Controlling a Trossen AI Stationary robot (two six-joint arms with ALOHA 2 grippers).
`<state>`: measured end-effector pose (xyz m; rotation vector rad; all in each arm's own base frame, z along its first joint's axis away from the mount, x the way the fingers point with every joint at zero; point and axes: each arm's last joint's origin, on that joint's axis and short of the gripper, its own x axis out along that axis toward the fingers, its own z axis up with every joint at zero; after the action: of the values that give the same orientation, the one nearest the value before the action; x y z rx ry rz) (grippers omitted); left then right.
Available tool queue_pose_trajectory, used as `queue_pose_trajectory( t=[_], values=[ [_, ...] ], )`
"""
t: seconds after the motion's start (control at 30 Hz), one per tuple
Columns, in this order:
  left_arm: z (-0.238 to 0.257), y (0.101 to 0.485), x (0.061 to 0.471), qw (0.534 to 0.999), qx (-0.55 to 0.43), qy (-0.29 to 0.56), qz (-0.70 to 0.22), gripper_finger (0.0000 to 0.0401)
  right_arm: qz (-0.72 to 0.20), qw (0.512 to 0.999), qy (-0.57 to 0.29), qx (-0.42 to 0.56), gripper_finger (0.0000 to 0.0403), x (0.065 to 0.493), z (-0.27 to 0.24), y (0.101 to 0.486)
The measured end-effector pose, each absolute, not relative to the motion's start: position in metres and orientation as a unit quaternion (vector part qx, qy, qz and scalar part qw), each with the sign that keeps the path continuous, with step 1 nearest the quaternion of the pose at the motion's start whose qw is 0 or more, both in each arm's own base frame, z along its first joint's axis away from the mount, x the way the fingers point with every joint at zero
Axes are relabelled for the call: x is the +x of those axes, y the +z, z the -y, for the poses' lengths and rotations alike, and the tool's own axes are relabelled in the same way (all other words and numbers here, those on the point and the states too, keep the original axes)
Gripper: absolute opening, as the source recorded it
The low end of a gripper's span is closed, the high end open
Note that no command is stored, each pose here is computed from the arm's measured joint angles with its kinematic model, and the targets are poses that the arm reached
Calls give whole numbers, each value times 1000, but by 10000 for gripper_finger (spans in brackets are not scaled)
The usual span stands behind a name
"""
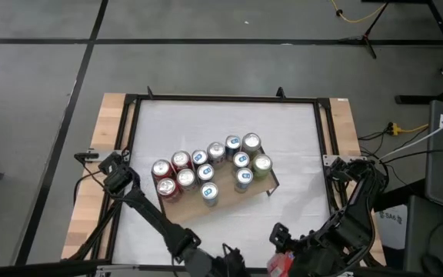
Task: Place canned beverage on shelf
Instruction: Put the red soda can on the shelf
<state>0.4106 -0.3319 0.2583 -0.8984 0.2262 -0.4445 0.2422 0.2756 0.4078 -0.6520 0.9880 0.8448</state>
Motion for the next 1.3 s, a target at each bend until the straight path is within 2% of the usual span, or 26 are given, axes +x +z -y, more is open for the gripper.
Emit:
queue_pose_trajectory(
  t=[0.27,0.5,0.63,0.87,1.17,1.3],
  values=[
    [357,248,387,864,-445,-176,-155,387,-476,771,321,-274,292,245,-270,407],
    [357,235,383,876,-423,-122,-199,387,-532,801,216,-166,292,259,-254,402],
    [356,230,382,886,-395,-114,-214,387,-570,800,158,-104,292,269,-249,388],
    [353,226,382,899,-357,-109,-230,387,-653,754,69,-32,292,282,-240,344],
    [357,222,376,899,-343,-107,-250,387,-769,636,8,63,292,287,-224,282],
    [357,221,376,899,-341,-106,-252,387,-797,599,-14,79,292,284,-219,253]
  ],
)
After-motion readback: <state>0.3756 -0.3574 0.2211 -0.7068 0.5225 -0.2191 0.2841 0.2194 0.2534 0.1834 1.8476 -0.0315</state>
